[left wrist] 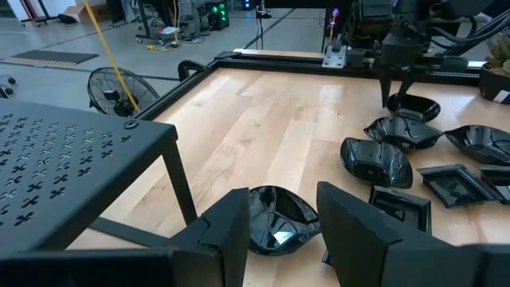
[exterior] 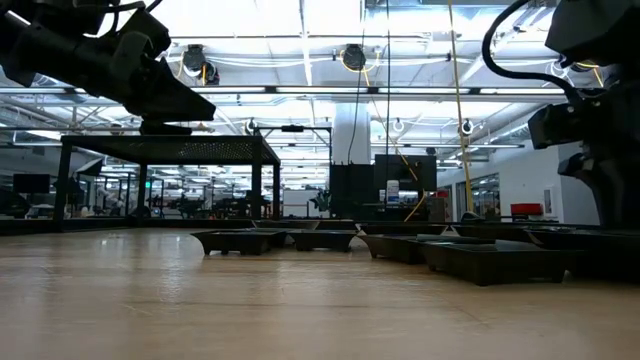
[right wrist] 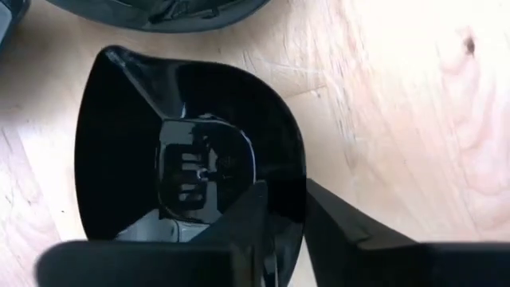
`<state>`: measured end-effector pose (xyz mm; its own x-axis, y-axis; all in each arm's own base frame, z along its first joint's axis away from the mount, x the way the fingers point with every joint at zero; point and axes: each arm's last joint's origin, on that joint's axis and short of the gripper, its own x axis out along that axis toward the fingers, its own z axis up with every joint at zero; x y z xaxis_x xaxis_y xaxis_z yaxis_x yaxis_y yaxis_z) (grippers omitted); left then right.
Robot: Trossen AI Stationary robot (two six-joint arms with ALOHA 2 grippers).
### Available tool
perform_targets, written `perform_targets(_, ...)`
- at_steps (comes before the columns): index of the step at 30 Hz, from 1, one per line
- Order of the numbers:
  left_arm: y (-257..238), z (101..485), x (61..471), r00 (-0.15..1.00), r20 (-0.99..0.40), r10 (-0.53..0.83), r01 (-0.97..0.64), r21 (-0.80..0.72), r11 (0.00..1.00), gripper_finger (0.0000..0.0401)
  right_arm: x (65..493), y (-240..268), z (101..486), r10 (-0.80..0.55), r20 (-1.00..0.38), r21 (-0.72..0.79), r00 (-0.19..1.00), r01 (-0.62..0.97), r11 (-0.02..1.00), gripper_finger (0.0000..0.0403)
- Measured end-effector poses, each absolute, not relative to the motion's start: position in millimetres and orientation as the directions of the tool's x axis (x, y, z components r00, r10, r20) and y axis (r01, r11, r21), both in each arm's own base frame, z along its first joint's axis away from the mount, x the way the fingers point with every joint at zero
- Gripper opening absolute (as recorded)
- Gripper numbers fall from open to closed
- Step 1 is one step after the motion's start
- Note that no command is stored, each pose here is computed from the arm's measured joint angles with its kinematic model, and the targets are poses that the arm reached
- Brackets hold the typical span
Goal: Pick & Place Mini shaped plates
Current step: Put the leaf-shaped plate on the shelf
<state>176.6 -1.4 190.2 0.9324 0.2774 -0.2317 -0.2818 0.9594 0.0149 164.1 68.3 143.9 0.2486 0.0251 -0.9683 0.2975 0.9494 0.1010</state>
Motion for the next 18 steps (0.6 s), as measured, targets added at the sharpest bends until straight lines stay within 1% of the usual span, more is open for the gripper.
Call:
perform_targets(5,-1.4,190.3,176.6,0.933,-0.231,0.277,-0.282,0.014,0.959,0.0148,164.2,68.4,144.1,0.026,-0.968,0.100,0.251,0.286,0.953,0.0024)
perform_targets(9,-1.4,190.3,176.6,0.933,-0.231,0.277,-0.285,0.003,0.959,0.0148,164.5,68.4,144.4,0.026,-0.967,0.096,0.254,0.264,0.960,0.0005)
perform_targets(18,-1.4,190.4,176.6,0.933,-0.231,0.277,-0.285,0.001,0.959,0.0149,164.6,68.3,144.4,0.027,-0.967,0.094,0.254,0.257,0.962,0.0001)
